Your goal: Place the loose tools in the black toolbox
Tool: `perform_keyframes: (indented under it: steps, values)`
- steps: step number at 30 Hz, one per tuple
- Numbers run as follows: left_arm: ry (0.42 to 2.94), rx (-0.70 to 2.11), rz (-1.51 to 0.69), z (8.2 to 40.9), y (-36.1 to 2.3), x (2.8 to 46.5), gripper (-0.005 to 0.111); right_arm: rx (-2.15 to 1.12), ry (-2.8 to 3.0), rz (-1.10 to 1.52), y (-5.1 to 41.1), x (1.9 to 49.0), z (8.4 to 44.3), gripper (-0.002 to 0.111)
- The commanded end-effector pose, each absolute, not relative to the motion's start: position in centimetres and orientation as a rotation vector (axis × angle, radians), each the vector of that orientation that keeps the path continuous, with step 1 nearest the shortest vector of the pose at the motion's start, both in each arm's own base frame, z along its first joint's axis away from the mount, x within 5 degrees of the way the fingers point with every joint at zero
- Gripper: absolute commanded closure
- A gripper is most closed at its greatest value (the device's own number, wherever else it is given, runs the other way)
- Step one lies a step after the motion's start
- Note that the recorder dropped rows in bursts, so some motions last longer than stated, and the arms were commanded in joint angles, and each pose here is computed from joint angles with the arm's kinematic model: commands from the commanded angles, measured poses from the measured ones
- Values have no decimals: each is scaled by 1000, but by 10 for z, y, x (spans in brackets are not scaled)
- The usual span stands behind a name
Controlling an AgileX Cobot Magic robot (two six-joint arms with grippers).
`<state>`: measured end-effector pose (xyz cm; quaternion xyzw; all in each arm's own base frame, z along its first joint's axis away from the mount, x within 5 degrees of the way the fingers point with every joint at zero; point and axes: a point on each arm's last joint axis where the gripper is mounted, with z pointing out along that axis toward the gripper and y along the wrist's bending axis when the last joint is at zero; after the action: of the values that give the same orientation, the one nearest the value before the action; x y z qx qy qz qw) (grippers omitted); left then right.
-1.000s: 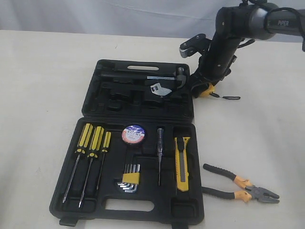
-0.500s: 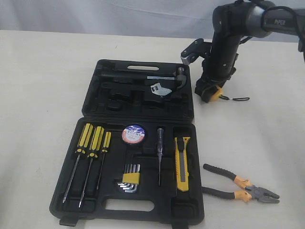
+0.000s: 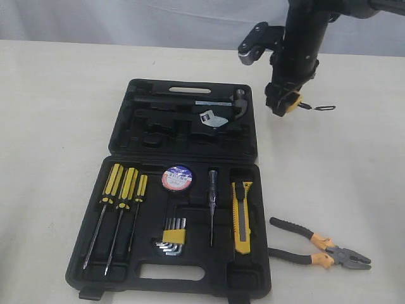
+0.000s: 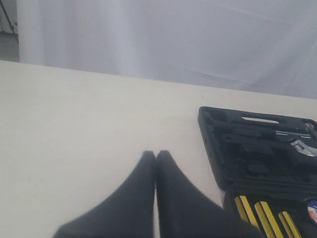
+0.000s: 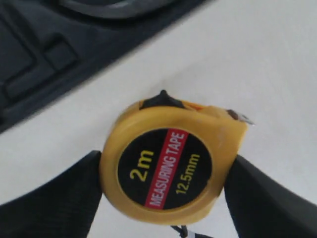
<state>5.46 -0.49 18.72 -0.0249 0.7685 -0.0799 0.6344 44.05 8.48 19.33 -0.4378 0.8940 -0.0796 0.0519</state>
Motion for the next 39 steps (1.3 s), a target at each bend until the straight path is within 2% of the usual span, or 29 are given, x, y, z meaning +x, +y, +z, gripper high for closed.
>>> perform_keyframes:
  steps: [1,15,24,32,39]
  values:
    - [1756,-49,-183,189,-5,55,107,-1521,2633,-111,116,427,204,82]
    - [1756,-49,-183,189,-5,55,107,-2204,2181,-145,178,402,199,82]
    - [1756,-49,-183,189,-5,55,107,-2307,2146,-128,181,404,178,82]
    - [1756,-49,-183,189,-5,55,107,-2458,2126,-270,173,411,149,82]
    - [1756,-49,-183,189,-5,55,107,-2422,2145,-264,174,413,145,82]
